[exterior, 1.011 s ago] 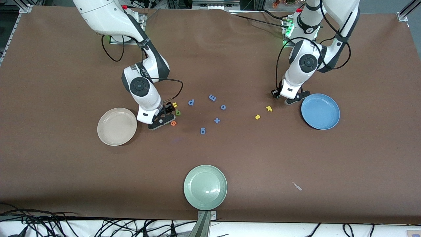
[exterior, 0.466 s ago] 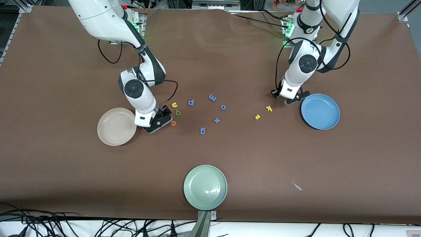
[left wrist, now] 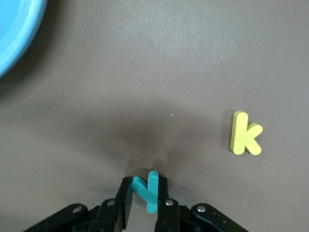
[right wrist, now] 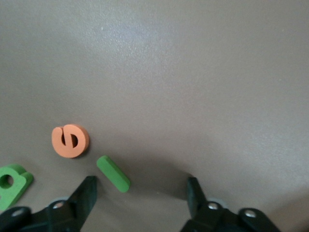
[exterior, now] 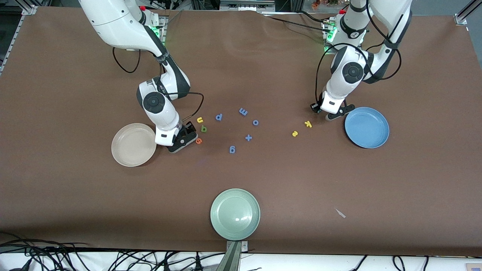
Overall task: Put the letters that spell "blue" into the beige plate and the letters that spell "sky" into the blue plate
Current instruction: 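Drop the teal y on the blue plate while the right gripper places the stick, then place the yellow k on the blue plate while the right gripper grasps orange e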
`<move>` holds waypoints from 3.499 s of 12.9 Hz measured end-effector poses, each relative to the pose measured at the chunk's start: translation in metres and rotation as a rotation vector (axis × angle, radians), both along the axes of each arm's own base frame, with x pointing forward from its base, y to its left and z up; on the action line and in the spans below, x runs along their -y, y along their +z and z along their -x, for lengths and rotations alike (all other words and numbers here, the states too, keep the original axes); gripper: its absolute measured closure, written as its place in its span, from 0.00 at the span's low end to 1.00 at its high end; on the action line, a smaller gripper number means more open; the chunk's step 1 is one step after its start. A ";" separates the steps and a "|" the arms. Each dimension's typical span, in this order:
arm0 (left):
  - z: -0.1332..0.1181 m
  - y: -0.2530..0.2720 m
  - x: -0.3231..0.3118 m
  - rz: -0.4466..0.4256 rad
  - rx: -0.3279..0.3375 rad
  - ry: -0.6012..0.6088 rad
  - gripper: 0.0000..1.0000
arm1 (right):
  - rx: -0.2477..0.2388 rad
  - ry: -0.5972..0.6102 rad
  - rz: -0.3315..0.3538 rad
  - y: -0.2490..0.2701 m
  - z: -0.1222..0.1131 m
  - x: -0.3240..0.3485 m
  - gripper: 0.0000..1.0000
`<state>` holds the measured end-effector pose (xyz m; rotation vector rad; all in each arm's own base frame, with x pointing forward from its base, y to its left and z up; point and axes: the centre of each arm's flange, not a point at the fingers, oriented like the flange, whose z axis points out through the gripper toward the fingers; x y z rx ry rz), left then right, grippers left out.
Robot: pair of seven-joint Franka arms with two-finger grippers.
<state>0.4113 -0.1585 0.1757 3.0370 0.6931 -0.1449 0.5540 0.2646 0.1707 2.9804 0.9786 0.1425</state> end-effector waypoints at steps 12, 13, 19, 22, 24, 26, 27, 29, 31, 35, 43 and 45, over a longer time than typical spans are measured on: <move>-0.046 0.063 -0.168 -0.087 0.043 -0.055 0.75 | 0.010 -0.030 -0.024 0.006 0.001 -0.015 0.58; -0.045 0.061 -0.170 -0.085 0.039 -0.059 0.75 | 0.010 -0.030 -0.024 0.006 0.001 -0.014 0.58; -0.051 0.059 -0.168 -0.081 0.041 -0.064 0.54 | 0.013 -0.033 -0.026 0.007 -0.001 -0.014 0.91; -0.057 0.064 -0.166 -0.081 0.054 -0.064 0.44 | -0.048 -0.049 0.013 0.019 -0.013 -0.006 0.91; -0.061 0.067 -0.154 -0.081 0.065 -0.032 0.44 | -0.120 -0.061 0.056 0.051 -0.036 0.018 0.91; -0.060 0.064 -0.120 -0.075 0.066 0.012 0.44 | -0.165 -0.095 0.079 0.092 -0.056 0.054 0.91; -0.058 0.062 -0.100 -0.070 0.066 0.039 0.44 | -0.182 -0.107 0.093 0.107 -0.059 0.074 0.91; -0.052 0.057 -0.064 -0.061 0.058 0.077 0.44 | -0.188 -0.135 0.137 0.118 -0.065 0.109 0.91; -0.050 0.054 -0.044 -0.044 0.069 0.101 0.44 | -0.198 -0.160 0.162 0.110 -0.066 0.135 0.90; -0.061 0.047 0.021 0.017 0.082 0.144 0.44 | -0.205 -0.183 0.167 0.088 -0.056 0.149 0.68; -0.058 0.026 0.048 0.012 0.054 0.114 0.44 | -0.162 -0.479 0.048 0.118 -0.036 0.009 0.29; -0.060 0.023 0.049 0.004 0.060 0.091 0.45 | -0.136 -0.571 0.016 0.105 -0.022 -0.036 0.25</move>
